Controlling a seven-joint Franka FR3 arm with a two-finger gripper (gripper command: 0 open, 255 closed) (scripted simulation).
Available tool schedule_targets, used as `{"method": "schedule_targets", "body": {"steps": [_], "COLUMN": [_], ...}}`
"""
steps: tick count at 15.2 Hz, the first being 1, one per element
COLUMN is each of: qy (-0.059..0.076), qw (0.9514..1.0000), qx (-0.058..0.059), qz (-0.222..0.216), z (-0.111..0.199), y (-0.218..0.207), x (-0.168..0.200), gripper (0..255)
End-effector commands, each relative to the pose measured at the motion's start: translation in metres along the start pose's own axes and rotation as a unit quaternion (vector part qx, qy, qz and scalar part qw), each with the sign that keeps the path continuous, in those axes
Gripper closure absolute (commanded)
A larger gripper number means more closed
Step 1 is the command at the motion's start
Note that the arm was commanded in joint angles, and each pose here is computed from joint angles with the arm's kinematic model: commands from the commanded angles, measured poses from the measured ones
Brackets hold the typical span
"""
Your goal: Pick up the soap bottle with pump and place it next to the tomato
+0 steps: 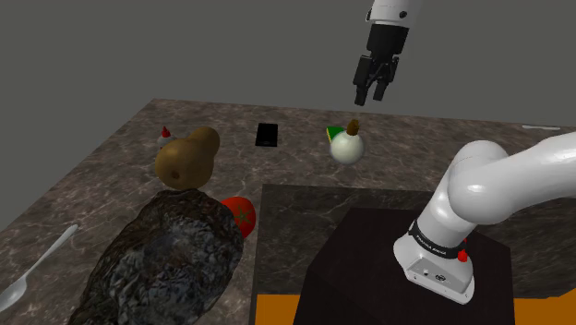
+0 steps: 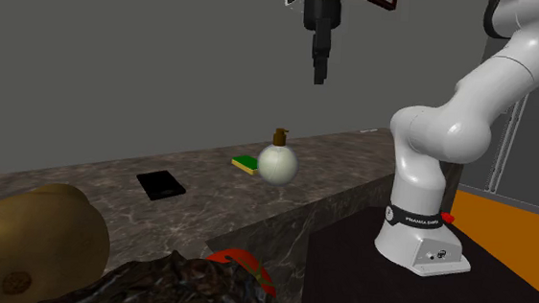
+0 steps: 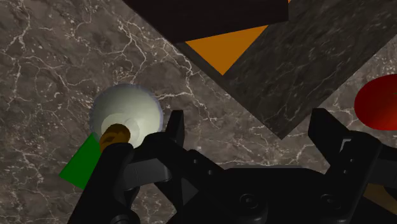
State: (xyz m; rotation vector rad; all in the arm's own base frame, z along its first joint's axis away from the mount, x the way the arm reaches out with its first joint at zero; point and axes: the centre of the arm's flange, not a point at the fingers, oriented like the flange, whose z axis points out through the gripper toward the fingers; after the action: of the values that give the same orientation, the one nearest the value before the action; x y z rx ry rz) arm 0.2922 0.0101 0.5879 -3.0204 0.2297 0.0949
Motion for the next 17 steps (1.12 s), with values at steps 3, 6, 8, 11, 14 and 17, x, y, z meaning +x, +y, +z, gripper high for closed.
{"method": "schedule_targets", "body": {"steps": [3,6,8,11,14,17], "qy": [0.0,0.0,0.0,0.0,0.0,0.0], "qw": [1.0,0.9998,0.9996,0.9992,0.9986,0.9979], "qx": [-0.005,-0.011,-0.016,-0.023,-0.03,-0.037], "qz": [-0.007,-0.016,-0.023,-0.033,-0.043,-0.053], "z": [0.013,0.033,0.045,0.064,0.083,0.101], "y": [0.018,0.046,0.064,0.091,0.118,0.145], "x": [0.012,0.03,0.042,0.061,0.08,0.1], "gripper": [0,0,0,0,0,0]}}
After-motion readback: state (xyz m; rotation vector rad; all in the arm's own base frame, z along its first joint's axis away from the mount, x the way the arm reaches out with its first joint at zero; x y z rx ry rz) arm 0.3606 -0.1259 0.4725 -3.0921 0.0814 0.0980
